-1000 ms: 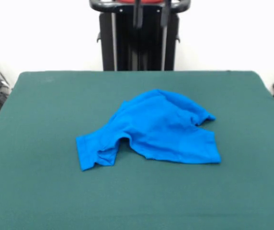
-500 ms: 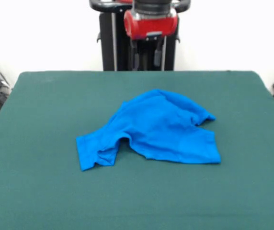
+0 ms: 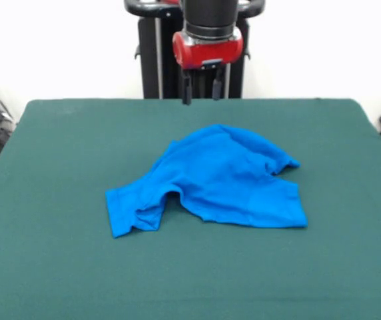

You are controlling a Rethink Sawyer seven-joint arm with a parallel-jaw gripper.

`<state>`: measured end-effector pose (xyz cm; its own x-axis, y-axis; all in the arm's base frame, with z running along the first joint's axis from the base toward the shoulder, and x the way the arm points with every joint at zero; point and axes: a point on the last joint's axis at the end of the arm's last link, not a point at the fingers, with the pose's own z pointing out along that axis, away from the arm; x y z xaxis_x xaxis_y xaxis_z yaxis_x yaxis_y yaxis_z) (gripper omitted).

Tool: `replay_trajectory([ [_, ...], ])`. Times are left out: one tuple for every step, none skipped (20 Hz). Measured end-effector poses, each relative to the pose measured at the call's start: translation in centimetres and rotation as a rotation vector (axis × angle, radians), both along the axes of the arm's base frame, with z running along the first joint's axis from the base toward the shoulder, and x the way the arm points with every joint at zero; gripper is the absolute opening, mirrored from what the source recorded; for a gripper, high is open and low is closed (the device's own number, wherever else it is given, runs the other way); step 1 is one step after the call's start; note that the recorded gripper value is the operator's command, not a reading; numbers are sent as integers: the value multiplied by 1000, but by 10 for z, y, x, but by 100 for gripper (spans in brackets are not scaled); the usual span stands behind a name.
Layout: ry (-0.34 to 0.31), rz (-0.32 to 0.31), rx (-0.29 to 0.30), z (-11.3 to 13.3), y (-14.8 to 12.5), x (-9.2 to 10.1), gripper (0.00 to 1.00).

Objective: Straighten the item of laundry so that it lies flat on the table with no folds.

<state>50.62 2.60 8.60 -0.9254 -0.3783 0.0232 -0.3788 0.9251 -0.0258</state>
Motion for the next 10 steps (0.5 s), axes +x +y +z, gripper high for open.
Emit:
replay_trajectory([
  [2, 4, 0, -1, 2, -1, 100],
  [4, 7, 1, -2, 4, -1, 100],
  [6, 11, 2, -2, 6, -2, 100],
  [7, 16, 2, -3, 9, -2, 100],
  [8, 21, 2, -4, 11, -1, 100],
  [10, 26, 2, -5, 14, -1, 100],
  [12, 30, 1, -6, 16, 0, 100],
  [16, 36, 0, -7, 18, 2, 100],
  [20, 40, -2, -8, 20, 4, 100],
  [26, 44, -4, -10, 22, 6, 100],
])
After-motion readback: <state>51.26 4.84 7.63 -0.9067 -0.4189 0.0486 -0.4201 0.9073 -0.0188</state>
